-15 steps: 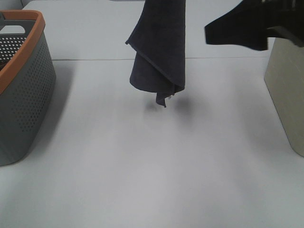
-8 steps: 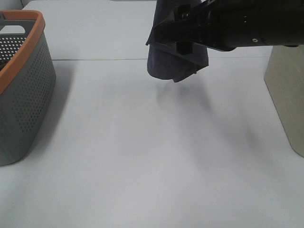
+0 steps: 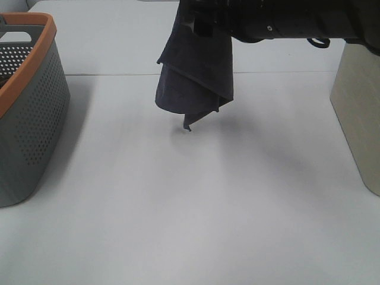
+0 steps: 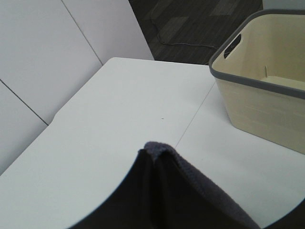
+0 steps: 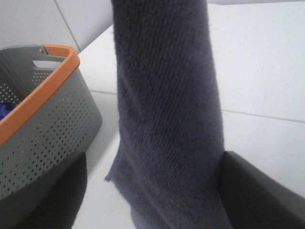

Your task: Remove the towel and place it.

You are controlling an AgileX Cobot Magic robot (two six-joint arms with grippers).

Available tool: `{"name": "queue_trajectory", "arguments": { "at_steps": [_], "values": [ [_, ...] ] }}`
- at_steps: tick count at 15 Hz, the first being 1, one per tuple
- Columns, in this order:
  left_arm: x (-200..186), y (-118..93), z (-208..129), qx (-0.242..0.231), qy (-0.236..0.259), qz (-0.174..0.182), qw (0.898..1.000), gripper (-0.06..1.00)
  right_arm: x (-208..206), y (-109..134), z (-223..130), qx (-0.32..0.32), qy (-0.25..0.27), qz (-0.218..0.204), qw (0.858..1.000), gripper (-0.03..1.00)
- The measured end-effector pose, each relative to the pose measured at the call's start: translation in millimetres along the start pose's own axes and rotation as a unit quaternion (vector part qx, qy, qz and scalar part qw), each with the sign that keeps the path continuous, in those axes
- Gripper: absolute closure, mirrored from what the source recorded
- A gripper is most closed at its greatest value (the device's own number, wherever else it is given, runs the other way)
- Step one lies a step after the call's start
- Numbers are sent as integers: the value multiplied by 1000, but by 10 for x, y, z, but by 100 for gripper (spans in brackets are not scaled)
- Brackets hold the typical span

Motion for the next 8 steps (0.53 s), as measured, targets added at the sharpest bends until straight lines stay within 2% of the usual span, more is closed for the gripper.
{"name": "queue_trajectory", "arguments": {
  "at_steps": [4,8],
  "values": [
    [-1,37,-39,19,11,10,1000,94,-42,206,-345,-5,95,58,994,29],
    [-3,63,-55,28,16,17,999,94,-100,310,-518,-6,144,88,986,29]
  ]
}}
Point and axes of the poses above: a point on each arm's last joint axis where the gripper is mounted, x pointing out along that axis toward the gripper, y along the wrist's bending axis when the last joint is at zero, z = x × y, the point moved 9 cm from there along x, pointing out along that axis toward the gripper, and after that the axes turned 10 degrees about x, right-handed, at the moved point
